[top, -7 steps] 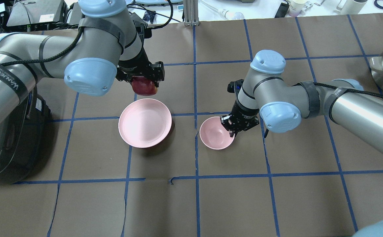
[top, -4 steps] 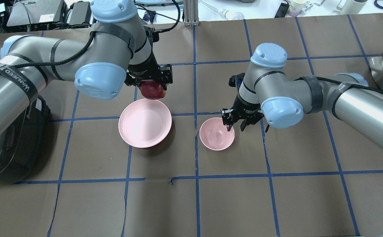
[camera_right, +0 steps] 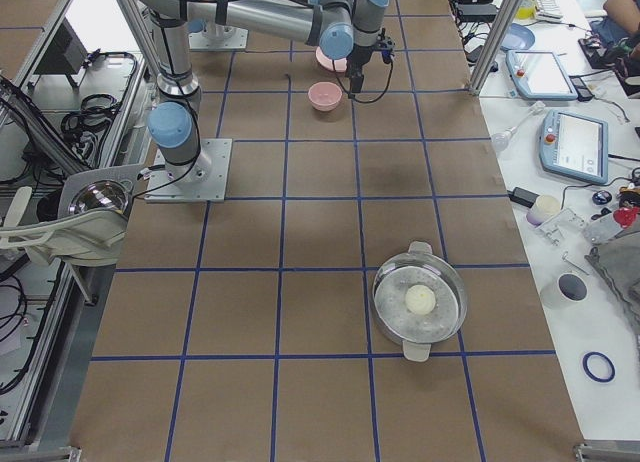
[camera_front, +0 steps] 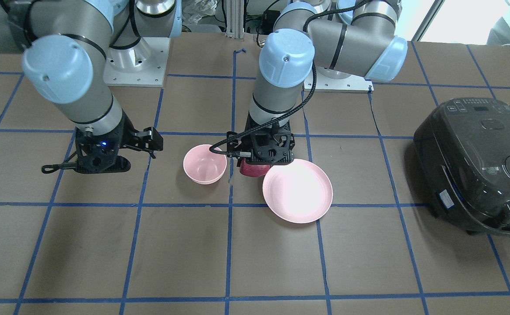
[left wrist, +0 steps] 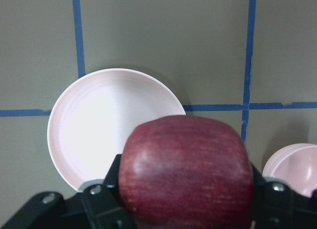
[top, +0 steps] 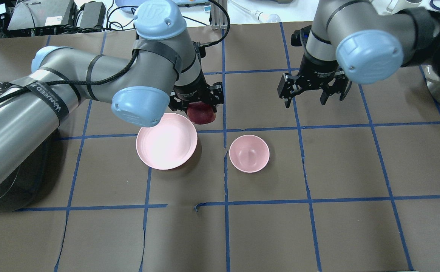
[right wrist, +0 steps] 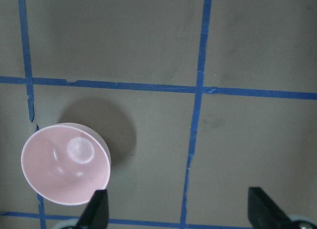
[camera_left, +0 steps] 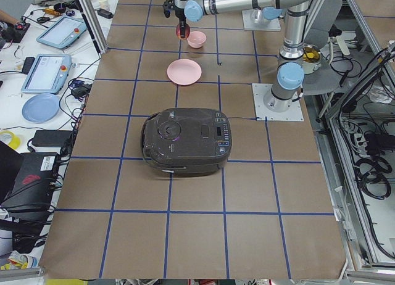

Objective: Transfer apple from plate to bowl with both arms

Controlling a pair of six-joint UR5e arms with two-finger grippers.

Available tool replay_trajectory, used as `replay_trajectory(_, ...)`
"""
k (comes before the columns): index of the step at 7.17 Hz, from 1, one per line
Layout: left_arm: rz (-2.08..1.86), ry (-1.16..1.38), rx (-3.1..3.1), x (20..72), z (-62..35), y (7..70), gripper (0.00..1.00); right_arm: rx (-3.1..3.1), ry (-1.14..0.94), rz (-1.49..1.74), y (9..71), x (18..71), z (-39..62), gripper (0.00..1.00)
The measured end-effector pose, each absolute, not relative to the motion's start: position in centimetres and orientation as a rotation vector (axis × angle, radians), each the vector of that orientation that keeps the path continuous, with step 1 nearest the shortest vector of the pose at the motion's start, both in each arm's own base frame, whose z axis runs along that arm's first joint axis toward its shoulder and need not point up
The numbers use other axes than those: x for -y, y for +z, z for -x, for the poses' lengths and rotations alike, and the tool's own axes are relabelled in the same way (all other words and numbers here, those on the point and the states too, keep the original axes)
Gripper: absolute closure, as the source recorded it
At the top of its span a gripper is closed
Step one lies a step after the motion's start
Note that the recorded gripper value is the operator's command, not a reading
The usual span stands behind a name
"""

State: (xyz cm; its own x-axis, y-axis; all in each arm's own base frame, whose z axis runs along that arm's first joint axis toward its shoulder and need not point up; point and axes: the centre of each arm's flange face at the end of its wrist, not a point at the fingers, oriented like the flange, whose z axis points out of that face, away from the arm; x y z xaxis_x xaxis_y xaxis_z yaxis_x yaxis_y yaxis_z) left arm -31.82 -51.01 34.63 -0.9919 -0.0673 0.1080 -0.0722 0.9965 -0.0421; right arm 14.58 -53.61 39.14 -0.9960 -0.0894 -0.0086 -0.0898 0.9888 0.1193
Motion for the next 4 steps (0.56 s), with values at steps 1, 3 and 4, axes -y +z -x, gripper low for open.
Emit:
replay_trajectory(1,-0.115,0.087,3.031,50.3,33.9,33.7,0.99,-3.146,0.176,0.18,42.3,52.2,-13.5,0.0)
replay_trajectory(3,-0.142,0.128,3.069,48.5,38.1,30.2,0.99,-3.128,0.121,0.18,45.3,51.0,-13.1,0.0)
replay_trajectory(4,-0.183,0.124,3.1,47.1,40.1,27.8,0.98,-3.124,0.083,0.167,46.0,50.9,-13.1,0.0)
